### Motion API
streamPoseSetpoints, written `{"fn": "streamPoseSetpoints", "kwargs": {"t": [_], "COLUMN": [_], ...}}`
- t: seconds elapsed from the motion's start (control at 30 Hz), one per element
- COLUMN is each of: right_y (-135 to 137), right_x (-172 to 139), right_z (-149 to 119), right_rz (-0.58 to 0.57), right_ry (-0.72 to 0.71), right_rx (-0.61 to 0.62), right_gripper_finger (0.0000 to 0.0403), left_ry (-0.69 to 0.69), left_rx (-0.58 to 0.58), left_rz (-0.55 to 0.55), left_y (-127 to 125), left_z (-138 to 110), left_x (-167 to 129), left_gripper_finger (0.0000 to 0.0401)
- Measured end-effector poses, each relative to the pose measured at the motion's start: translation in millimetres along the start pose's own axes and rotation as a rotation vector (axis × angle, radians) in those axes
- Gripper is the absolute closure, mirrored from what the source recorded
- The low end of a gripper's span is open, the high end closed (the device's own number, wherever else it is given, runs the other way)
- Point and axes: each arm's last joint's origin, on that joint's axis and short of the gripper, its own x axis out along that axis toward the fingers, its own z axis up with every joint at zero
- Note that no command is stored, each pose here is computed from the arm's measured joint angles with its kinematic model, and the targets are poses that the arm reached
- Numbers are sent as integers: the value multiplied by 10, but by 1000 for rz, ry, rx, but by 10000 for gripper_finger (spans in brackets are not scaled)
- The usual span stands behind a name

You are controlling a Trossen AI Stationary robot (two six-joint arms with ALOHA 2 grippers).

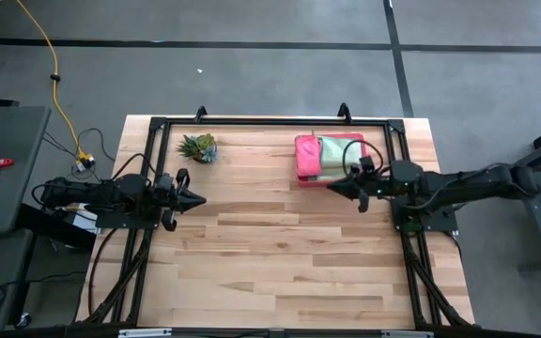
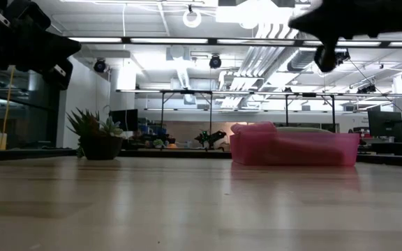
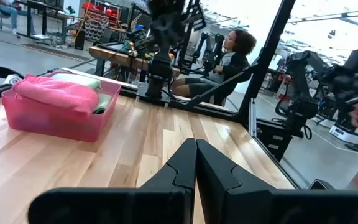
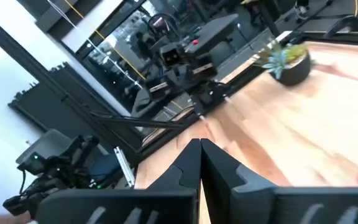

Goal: Fold microfiber towels
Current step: Return to Home Position

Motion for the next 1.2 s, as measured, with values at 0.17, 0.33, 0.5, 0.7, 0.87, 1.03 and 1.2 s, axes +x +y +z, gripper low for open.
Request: {"fn": "streamPoseSetpoints", "kwargs": {"t": [0.17,0.33,0.5,0.7,0.87,1.03,1.2], "right_y": [-260,-348,-334,-373,-408,-412,-415], "right_x": [-268,-487,-627,-709,-702,-705,-696], "right_z": [-108,-274,-391,-564,-640,-631,-640], "right_rz": [34,119,160,49,-64,-104,-105], "right_ry": [-31,-79,-149,-66,-30,-53,-37], "right_rx": [-11,-93,-183,-252,-324,-392,-412], "right_gripper_finger": [403,403,403,403,403,403,403], "left_ry": [0,0,0,-1,1,1,1], "left_rx": [0,0,0,0,0,0,0], "left_rz": [0,0,0,0,2,5,5], "left_y": [0,0,0,-1,-1,0,0], "left_z": [0,1,1,2,3,3,3], "left_x": [0,0,0,0,2,3,3], "left_gripper_finger": [401,401,401,400,400,400,400]}}
